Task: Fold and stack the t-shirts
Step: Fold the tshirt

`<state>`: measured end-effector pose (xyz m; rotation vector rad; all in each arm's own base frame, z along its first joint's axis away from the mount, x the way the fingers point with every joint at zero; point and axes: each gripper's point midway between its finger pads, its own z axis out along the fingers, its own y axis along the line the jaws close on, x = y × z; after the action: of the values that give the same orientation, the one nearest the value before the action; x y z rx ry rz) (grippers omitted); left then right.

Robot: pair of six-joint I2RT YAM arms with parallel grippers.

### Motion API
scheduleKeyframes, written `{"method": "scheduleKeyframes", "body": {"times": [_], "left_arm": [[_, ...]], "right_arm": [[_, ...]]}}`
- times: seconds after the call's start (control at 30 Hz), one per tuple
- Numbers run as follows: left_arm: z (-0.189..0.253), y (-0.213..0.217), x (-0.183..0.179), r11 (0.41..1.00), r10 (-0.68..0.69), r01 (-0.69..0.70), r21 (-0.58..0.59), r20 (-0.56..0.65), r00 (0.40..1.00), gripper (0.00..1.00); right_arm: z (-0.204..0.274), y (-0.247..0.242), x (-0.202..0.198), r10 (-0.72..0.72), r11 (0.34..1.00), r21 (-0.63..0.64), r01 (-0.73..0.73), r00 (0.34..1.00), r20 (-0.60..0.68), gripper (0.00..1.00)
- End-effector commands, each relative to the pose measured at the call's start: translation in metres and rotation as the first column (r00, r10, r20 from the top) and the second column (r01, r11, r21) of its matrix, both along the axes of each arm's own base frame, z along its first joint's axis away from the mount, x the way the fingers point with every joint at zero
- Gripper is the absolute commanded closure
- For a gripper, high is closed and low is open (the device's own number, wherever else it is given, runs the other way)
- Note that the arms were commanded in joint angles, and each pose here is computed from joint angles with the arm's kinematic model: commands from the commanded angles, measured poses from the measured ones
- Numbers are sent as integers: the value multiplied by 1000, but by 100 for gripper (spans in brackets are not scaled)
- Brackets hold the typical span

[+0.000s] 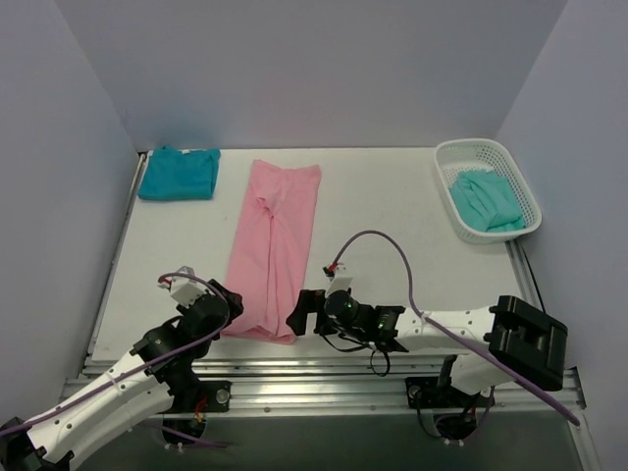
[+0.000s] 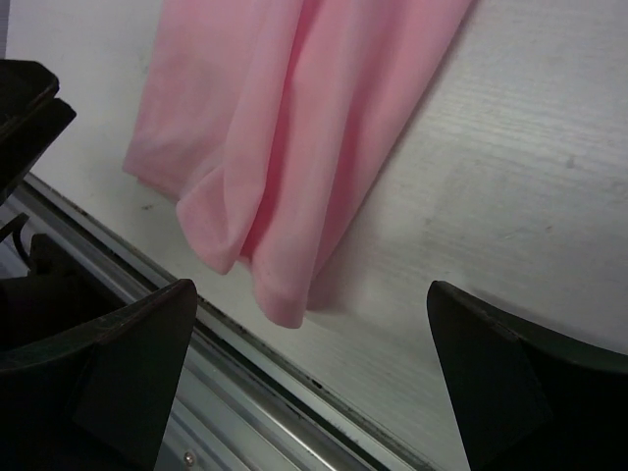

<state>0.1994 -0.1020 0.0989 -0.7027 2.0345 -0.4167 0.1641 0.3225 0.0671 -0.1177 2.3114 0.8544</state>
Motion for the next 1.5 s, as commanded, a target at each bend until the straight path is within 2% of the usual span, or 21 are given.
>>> {"method": "scheduleKeyframes", "body": {"times": [0.0, 0.13, 0.2, 0.3, 0.4, 0.57, 0.73, 0.9, 0.93, 1.03, 1.13, 1.27, 1.37, 1.4, 1.47], "left_arm": [[-15, 12, -10, 999, 31, -29, 31, -58, 998, 32], [-27, 10, -13, 1000, 21, -19, 20, -79, 997, 45], [-28, 7, -13, 1000, 14, -13, 5, -80, 997, 56], [-32, 3, -15, 1000, -4, 3, -9, -92, 996, 66], [-34, 1, -17, 1000, -11, 9, -19, -100, 995, 71], [-35, -1, -16, 999, -9, 6, -34, -88, 996, 74], [-33, -1, -8, 1000, 4, -5, -9, -68, 998, 76], [-36, -4, -4, 1000, 9, -8, 20, -73, 997, 77], [-38, -5, -3, 1000, 11, -10, 24, -77, 997, 76], [-38, -4, -1, 999, 29, -27, 25, -67, 997, 76], [-40, 0, -1, 998, 51, -49, 29, -61, 997, 74], [-27, 6, 0, 997, 69, -67, 45, -43, 997, 71], [-8, 17, 0, 992, 103, -101, 71, -29, 994, 53], [-3, 23, -4, 990, 116, -112, 84, -35, 993, 37], [0, 27, -5, 987, 145, -143, 69, -29, 989, 29]], "right_arm": [[15, 29, -10, 24, 989, 149, -21, 999, -23, 0], [8, 41, -29, 50, 984, 172, -40, 997, -53, 0], [-1, 47, -39, 57, 982, 182, -42, 995, -81, 0], [-21, 53, -57, 77, 983, 175, -54, 989, -126, 0], [-46, 48, -72, 73, 987, 151, -47, 983, -167, 0], [-73, 42, -85, 64, 988, 150, -35, 979, -195, 1], [-77, 35, -91, 53, 989, 146, -25, 980, -191, 3], [-69, -7, -77, -88, 996, -11, 88, 991, -104, 2], [-64, -29, -68, -145, 987, -82, 141, 988, -44, 1], [-39, -50, -52, -226, 968, -102, 229, 973, 37, 0], [-24, -64, -41, -268, 955, -106, 277, 959, 95, 0], [-20, -65, -24, -296, 945, -111, 308, 949, 112, 0], [-29, -55, -13, -280, 949, -125, 290, 956, 86, 0], [-30, -51, -10, -276, 951, -124, 284, 958, 82, 0], [-37, -40, -5, -248, 958, -131, 255, 966, 68, 1]]}}
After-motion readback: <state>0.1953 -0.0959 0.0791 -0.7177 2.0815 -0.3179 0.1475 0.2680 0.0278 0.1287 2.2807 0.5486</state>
